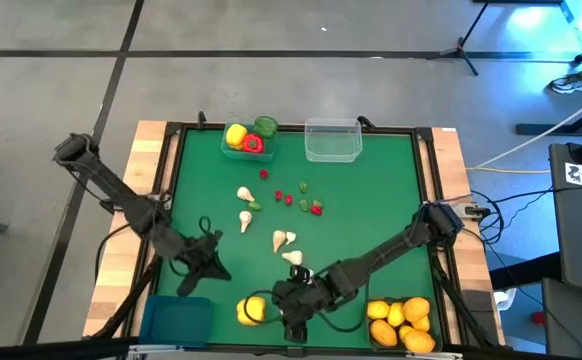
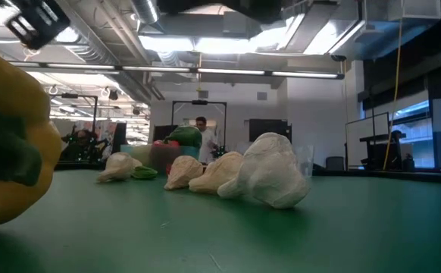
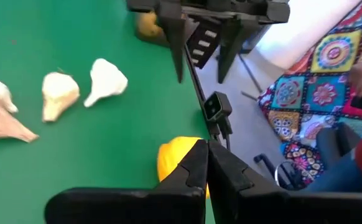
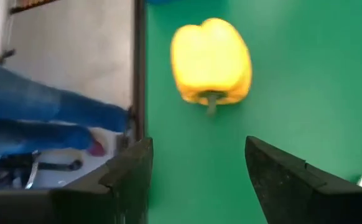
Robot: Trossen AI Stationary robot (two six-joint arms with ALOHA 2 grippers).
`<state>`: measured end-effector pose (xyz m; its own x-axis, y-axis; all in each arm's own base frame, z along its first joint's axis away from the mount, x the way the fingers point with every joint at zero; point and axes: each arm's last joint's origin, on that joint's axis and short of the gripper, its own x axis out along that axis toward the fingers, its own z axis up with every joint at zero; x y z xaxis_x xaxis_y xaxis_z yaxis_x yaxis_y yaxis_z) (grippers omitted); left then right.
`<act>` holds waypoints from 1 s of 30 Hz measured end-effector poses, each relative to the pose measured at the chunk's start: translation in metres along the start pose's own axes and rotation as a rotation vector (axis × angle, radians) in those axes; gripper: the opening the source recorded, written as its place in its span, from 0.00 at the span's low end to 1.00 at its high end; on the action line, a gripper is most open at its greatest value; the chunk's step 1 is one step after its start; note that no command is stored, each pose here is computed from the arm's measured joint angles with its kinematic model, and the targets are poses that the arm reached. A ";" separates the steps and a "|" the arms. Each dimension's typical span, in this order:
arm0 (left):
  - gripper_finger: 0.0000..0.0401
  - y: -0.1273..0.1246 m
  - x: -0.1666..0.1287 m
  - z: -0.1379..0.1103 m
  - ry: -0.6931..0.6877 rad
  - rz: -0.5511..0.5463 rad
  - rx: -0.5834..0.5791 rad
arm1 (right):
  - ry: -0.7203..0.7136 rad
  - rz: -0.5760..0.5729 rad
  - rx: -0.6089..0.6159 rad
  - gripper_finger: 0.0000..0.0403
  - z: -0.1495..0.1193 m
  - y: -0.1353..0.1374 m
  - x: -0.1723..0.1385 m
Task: Sort produce into baskets
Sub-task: Put the yellow bell pepper into the green bin
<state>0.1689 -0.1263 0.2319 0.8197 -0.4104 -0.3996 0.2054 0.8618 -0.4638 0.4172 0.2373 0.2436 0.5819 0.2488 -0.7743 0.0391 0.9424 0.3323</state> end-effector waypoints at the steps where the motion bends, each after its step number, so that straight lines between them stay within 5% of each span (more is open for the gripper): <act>1: 0.00 -0.006 0.004 -0.001 0.000 0.011 -0.003 | -0.014 -0.010 0.001 0.62 -0.002 0.001 0.002; 11: 0.00 -0.055 0.047 -0.017 0.084 0.059 0.097 | -0.074 -0.026 0.002 0.62 -0.016 -0.003 0.034; 30: 0.00 -0.060 0.082 -0.046 0.199 0.089 0.123 | -0.094 0.002 0.024 0.62 -0.027 -0.006 0.075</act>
<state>0.1995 -0.2256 0.1906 0.7184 -0.3711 -0.5884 0.2105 0.9221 -0.3247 0.4387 0.2560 0.1690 0.6552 0.2277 -0.7203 0.0564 0.9361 0.3472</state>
